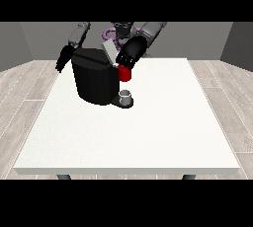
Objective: Insert the coffee pod into the coffee machine and close the lid
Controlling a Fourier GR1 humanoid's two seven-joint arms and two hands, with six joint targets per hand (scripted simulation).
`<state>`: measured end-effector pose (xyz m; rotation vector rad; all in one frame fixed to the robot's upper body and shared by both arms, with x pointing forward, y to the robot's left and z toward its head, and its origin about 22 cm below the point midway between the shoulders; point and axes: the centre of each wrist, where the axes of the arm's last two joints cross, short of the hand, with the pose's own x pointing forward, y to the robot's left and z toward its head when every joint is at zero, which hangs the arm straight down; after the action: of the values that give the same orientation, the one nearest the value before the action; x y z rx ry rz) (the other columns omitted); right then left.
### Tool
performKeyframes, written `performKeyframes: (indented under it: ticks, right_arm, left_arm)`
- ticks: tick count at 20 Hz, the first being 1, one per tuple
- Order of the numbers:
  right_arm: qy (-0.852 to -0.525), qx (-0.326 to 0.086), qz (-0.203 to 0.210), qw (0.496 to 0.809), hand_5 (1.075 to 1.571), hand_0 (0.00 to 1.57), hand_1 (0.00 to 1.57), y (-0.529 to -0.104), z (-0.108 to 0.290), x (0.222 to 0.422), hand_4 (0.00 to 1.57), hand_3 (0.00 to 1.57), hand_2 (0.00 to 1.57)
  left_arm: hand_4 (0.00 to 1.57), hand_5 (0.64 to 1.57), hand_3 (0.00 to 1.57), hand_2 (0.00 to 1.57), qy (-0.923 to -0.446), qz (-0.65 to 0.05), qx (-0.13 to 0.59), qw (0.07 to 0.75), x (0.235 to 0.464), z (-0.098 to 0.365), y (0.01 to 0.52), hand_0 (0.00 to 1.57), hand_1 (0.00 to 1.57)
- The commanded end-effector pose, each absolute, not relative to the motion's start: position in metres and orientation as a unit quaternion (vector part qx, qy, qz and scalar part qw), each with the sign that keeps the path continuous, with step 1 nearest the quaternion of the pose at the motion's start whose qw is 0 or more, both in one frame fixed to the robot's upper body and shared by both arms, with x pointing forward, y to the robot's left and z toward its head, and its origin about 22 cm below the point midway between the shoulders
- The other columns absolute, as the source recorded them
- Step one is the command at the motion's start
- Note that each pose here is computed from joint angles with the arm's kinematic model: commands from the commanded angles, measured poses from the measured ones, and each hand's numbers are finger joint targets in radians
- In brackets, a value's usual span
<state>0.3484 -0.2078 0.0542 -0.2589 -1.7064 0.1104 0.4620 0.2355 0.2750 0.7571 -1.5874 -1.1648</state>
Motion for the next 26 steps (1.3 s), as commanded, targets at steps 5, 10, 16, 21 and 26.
performKeyframes:
  ticks: [5,10,16,21,26]
  right_arm:
    - [-0.763,-0.111,0.053,0.635,1.571,0.00,0.00,-0.207,0.079,0.360,0.00,0.00,0.00]
    - [-0.762,-0.107,0.060,0.636,1.571,0.00,0.00,-0.207,0.049,0.339,0.00,0.00,0.00]
    - [-0.766,-0.114,0.062,0.629,1.571,0.00,0.00,-0.202,0.077,0.356,0.14,0.00,0.00]
    - [-0.766,-0.132,0.053,0.627,1.571,0.00,0.00,-0.227,0.085,0.361,0.07,0.00,0.00]
    - [-0.774,-0.119,0.072,0.617,1.571,0.00,0.00,-0.180,0.075,0.352,0.19,0.00,0.00]
  left_arm:
    - [0.00,1.571,1.00,1.15,-0.656,-0.484,0.350,0.462,0.461,0.289,0.242,1.14,1.14]
    - [0.00,1.571,0.97,1.12,-0.669,-0.467,0.342,0.466,0.459,0.289,0.272,1.11,1.11]
    - [0.00,1.571,0.95,1.21,-0.697,-0.444,0.354,0.438,0.459,0.308,0.254,1.25,1.25]
    - [0.00,1.571,0.97,1.24,-0.702,-0.459,0.335,0.429,0.461,0.286,0.255,1.27,1.27]
    - [0.00,1.571,0.74,1.05,-0.694,-0.459,0.383,0.401,0.457,0.311,0.260,1.04,1.04]
